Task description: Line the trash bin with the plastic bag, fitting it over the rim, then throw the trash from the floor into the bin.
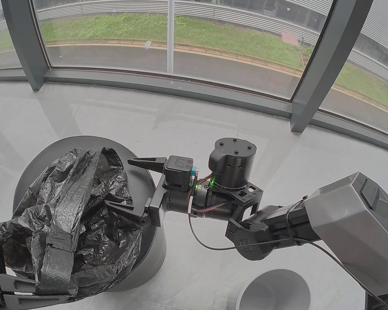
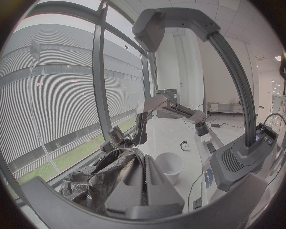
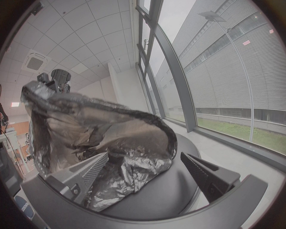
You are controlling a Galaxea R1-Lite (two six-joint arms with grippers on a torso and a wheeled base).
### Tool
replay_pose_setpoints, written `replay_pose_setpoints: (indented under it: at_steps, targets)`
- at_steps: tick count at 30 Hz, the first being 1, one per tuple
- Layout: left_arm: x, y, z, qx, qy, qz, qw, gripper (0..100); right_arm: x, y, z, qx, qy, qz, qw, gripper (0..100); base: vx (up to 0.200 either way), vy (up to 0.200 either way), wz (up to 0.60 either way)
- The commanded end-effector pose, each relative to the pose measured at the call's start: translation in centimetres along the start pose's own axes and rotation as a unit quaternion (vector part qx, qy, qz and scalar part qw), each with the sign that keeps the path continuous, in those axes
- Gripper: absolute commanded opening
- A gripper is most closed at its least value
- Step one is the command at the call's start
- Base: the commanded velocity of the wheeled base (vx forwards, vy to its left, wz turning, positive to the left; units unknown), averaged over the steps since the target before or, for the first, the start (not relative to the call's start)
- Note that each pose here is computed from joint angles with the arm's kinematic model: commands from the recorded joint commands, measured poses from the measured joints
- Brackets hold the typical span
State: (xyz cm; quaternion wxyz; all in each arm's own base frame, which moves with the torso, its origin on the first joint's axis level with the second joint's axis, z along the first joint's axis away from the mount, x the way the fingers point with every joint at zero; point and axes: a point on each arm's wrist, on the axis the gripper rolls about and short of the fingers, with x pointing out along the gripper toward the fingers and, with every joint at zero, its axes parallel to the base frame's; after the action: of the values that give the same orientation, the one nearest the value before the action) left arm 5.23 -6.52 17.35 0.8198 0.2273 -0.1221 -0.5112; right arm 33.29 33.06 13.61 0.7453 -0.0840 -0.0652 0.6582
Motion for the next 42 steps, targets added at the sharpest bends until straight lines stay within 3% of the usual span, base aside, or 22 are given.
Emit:
replay_pose_setpoints:
  at_steps: [1,6,14,18,26,32,33,42]
  targets:
    - [-0.1,0.3,0.8,0.001,-0.02,-0.002,0.9998,0,-0.9,0.4,0.0,-0.002,0.006,0.002,1.0,100,0.0,0.0,0.0]
    - [-1.5,-0.7,-1.2,-0.063,0.025,0.034,0.9971,0,-0.8,0.2,0.9,-0.033,-0.033,-0.013,0.9988,100,0.0,0.0,0.0]
    - [0.4,1.1,0.0,-0.068,0.033,0.045,0.9961,0,-0.9,-0.2,1.6,-0.036,-0.045,-0.025,0.998,100,0.0,0.0,0.0]
    - [1.0,2.6,0.4,-0.072,0.046,0.081,0.9931,0,-1.4,-0.8,2.3,-0.047,-0.062,-0.053,0.9956,100,0.0,0.0,0.0]
    - [3.4,7.1,5.3,-0.042,-0.016,0.117,0.9921,0,-4.6,-3.2,4.0,-0.053,-0.072,-0.096,0.9913,100,0.0,0.0,0.0]
    - [5.8,8.0,6.0,-0.041,-0.025,0.093,0.9945,0,-5.0,-3.2,4.6,-0.053,-0.077,-0.099,0.9906,100,0.0,0.0,0.0]
    - [7.1,7.3,5.9,-0.043,-0.024,0.06,0.997,0,-5.0,-3.3,4.9,-0.055,-0.088,-0.101,0.9895,100,0.0,0.0,0.0]
    - [7.8,6.9,6.5,-0.015,-0.065,-0.009,0.9978,0,-5.5,-2.2,5.6,-0.008,-0.098,-0.087,0.9914,100,0.0,0.0,0.0]
